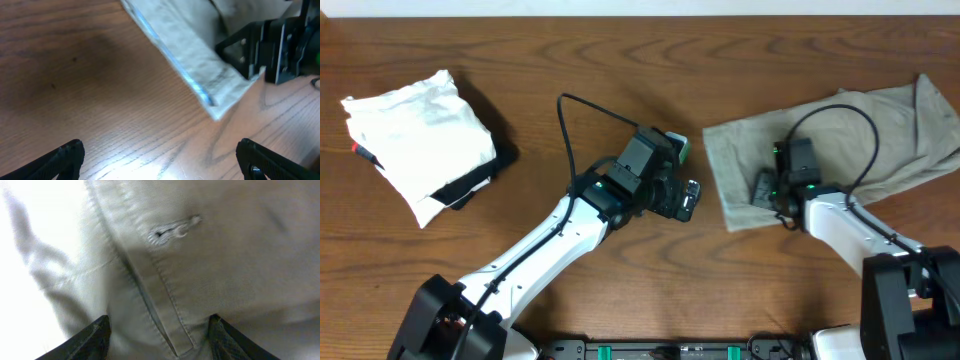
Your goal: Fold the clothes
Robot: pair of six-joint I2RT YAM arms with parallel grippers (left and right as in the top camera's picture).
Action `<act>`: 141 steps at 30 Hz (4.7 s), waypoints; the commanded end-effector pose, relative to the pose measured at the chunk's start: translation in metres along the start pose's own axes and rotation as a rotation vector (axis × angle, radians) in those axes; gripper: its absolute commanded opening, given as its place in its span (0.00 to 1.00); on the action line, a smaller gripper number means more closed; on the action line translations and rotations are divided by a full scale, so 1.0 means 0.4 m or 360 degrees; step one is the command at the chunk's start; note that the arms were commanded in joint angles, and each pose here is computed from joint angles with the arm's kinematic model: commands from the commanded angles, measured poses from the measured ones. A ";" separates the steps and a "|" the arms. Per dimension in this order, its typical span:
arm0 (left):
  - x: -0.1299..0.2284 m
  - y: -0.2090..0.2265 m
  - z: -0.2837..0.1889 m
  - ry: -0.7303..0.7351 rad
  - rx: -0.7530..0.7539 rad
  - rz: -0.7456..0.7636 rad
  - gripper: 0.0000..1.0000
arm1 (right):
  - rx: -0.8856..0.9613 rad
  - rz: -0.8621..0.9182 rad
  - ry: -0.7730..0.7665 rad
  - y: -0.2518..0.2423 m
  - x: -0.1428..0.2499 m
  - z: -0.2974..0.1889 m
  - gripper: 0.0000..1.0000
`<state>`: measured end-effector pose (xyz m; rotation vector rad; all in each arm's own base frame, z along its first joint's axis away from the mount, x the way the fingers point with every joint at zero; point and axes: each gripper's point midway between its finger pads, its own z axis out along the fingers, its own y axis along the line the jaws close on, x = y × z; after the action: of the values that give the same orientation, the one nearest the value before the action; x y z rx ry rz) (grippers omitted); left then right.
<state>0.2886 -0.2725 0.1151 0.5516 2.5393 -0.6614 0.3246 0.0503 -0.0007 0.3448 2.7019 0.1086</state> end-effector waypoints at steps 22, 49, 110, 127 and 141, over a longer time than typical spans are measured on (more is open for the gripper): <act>-0.124 -0.026 -0.007 -0.0295 0.0089 0.0009 0.87 | -0.0284 -0.0036 -0.0354 0.091 -0.157 -0.314 0.79; 0.043 -0.011 0.339 0.0056 0.0272 -0.0105 0.87 | 0.0001 0.0116 -0.0270 -0.067 -0.086 -0.390 0.80; 0.067 0.307 0.218 0.0248 0.0278 -0.0861 0.86 | 0.0148 0.0689 0.0007 -0.477 -0.129 -0.030 0.47; 0.067 0.307 0.218 0.0248 0.0278 -0.0861 0.86 | 0.0304 0.0881 0.0156 -0.541 -0.065 -0.063 0.01; 0.067 0.307 0.218 0.0249 0.0278 -0.0862 0.86 | 0.0649 0.1114 0.0369 -0.674 0.018 -0.171 0.15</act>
<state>0.3700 -0.2303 0.0282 0.0445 2.6911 -1.1667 0.2459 -0.1900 0.0205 1.3965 2.6932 -0.0674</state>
